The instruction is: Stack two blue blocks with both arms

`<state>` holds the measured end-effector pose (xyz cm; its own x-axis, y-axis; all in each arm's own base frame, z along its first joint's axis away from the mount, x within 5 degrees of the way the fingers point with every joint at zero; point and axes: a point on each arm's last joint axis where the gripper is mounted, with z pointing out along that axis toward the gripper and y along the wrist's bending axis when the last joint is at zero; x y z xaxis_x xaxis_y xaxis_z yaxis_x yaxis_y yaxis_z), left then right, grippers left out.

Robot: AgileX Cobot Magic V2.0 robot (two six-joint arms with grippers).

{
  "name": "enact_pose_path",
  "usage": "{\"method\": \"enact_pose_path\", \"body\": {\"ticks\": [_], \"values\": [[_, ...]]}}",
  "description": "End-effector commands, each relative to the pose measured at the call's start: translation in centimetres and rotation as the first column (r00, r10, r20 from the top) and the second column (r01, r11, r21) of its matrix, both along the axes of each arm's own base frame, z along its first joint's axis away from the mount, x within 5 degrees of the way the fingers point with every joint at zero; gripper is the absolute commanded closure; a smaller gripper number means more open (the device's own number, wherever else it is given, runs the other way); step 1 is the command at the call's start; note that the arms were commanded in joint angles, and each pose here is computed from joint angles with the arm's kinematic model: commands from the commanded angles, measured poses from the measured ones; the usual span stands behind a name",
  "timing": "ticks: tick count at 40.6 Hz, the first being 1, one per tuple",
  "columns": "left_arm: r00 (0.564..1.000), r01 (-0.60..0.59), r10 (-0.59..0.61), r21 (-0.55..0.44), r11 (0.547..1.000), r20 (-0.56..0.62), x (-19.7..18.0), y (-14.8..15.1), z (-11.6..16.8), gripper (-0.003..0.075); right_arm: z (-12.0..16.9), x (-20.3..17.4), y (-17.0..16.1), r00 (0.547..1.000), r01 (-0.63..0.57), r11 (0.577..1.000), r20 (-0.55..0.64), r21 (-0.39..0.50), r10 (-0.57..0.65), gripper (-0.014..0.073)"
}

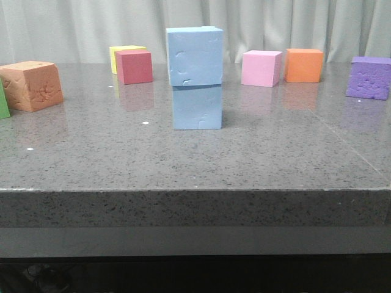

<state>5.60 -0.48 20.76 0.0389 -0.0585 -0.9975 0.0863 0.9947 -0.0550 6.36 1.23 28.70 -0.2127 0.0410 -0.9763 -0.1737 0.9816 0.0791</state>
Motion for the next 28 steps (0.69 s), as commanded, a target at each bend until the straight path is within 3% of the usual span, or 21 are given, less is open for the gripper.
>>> {"method": "enact_pose_path", "body": {"ticks": [1,11,28], "values": [[0.998,-0.004,0.005,-0.017,1.000,0.070,-0.1,0.1,-0.3,0.0738,-1.4,-0.7,-0.6,0.966,0.066,0.997,0.246,0.047,-0.075,0.0664],[0.998,-0.004,0.005,-0.017,1.000,0.070,-0.1,0.1,-0.3,0.0738,-7.2,-1.0,-1.1,0.937,0.151,0.985,0.307,0.078,-0.168,0.0664],[0.998,-0.004,0.005,-0.017,1.000,0.070,-0.1,0.1,-0.3,0.0738,-7.4,-0.9,-1.1,0.921,0.149,0.985,0.351,0.086,-0.170,0.0664]]}}
